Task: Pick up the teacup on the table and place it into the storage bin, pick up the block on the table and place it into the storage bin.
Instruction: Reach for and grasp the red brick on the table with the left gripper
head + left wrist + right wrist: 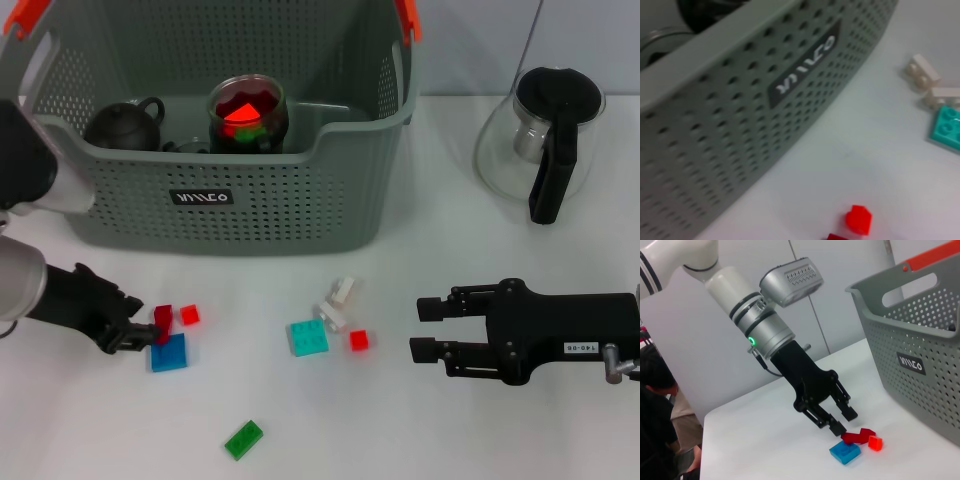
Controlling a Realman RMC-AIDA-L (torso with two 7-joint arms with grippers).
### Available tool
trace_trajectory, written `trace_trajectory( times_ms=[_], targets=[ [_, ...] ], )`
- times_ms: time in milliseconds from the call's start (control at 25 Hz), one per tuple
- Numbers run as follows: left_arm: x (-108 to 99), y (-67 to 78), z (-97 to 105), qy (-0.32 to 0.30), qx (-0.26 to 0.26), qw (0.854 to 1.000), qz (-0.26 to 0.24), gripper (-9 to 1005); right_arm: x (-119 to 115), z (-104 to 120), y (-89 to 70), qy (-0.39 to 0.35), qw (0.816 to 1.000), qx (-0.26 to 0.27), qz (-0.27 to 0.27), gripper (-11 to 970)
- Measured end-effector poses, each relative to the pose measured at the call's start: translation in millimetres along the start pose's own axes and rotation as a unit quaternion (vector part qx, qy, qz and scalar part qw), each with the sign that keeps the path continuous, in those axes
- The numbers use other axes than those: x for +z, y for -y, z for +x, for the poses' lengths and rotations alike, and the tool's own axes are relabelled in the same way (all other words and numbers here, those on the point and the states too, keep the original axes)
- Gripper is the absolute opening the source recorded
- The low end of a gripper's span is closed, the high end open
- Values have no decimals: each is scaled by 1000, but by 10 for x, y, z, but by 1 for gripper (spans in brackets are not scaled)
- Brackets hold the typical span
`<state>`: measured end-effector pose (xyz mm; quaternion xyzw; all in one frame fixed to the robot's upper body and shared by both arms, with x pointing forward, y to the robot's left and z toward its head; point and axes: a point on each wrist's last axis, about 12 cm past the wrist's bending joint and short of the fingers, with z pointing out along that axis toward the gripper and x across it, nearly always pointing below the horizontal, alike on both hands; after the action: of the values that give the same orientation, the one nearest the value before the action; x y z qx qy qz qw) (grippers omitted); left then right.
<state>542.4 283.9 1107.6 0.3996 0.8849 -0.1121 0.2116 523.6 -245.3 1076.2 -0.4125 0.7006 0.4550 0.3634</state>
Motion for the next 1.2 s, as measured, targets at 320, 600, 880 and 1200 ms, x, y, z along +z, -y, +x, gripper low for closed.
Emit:
trace_trajectory(
  times_ms=[320, 600, 880, 1200],
  targets=[
    [-94, 7, 23, 2, -6, 1000, -13, 413, 3, -7, 2, 0, 1000, -1, 0, 577],
    [76, 135, -61, -7, -7, 1000, 12, 410, 14, -14, 2, -1, 1000, -2, -2, 577],
    [86, 141, -134, -3, -20, 1000, 1, 407, 3, -4, 2, -2, 1000, -1, -1, 577],
    [46, 33, -69, -17, -30, 999, -40, 404, -4, 1, 2, -1, 1000, 0, 0, 577]
  ],
)
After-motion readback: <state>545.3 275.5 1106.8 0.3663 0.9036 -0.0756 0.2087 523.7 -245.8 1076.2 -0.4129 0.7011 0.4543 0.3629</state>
